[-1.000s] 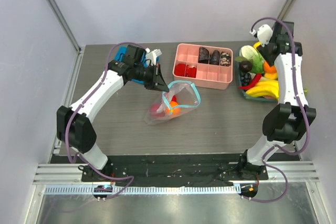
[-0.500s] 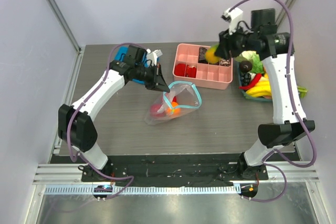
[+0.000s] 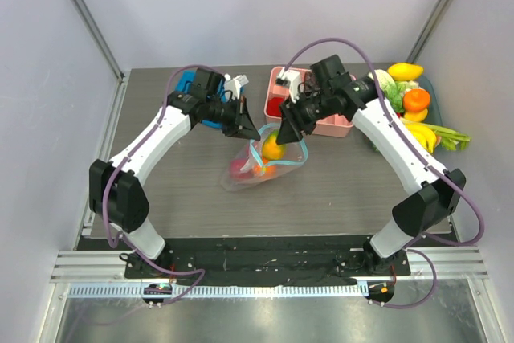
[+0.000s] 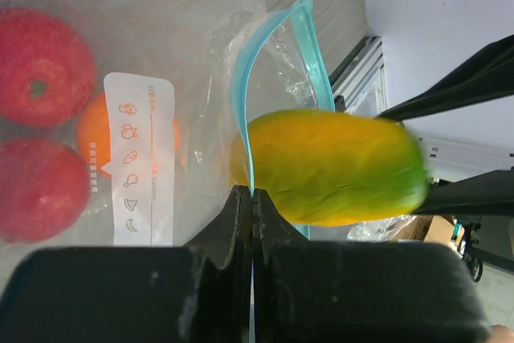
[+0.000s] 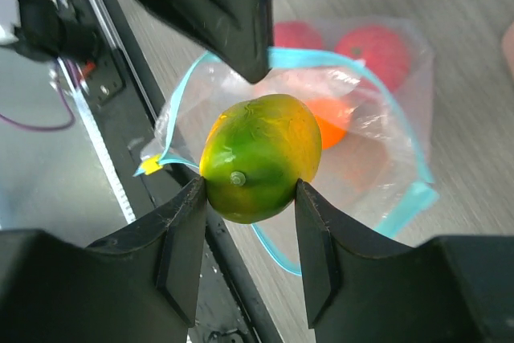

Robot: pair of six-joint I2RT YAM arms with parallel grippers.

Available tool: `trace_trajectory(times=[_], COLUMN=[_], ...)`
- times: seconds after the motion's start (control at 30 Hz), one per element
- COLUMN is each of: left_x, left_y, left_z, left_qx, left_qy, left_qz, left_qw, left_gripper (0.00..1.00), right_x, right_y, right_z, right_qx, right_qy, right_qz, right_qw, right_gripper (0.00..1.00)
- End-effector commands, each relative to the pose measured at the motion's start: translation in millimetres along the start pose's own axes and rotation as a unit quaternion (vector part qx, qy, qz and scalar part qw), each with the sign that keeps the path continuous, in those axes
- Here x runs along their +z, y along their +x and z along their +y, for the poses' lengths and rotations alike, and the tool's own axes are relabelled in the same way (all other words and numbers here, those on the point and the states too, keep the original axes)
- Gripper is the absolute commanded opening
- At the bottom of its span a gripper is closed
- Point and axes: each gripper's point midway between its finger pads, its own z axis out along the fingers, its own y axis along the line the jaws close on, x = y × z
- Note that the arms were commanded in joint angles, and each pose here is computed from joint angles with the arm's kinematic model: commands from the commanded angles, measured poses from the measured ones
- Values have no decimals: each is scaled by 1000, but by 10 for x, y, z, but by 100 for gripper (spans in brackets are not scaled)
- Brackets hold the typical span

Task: Place the food in the zip-top bag and seal the zipper
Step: Place the fake fruit in the zipper food storage bag, then pick up the fake fruit from the bin.

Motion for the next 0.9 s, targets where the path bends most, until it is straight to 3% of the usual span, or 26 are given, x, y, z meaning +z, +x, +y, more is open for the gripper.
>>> trace_trajectory(times=[0.0,0.07,0.1,0.2,0.33,0.4,0.57,0.7,0.87], left_x=[-149,-167,-179,-204,-212,-210,-222,-192,-196], left_y=[-130,-136,-141,-154,-172,-180,-236,-197,-159], left_z=[-265,-299,-318,-355,-378,-389,-405,-408,-397], left_qx=[23,22,24,25,28,28,39,41,44], left_qy=[33,37,39,41,44,44,39,37,35], left_qz=[-20,-21,-21,-24,-26,-25,-34,-28,-29], left_qw=[999,999,999,999,998,998,998,998,998], left_gripper=[0,0,0,0,0,0,0,0,0], right_x=[2,-49,-111,-336,-700,-1089,-1785,-2334,-2521], right_y=[1,-38,-80,-207,-206,-114,463,1074,1591], right_z=[15,-93,-114,-213,-579,-893,-1566,-1975,-2217], right_qx=[-57,-61,-63,-72,-30,11,36,53,93], right_qy=[43,83,99,147,184,209,277,348,361], right_qz=[-2,-3,-10,-26,-29,-25,61,137,218], right_qw=[997,995,993,986,982,977,958,926,902], right_gripper=[48,70,87,98,100,100,100,100,95])
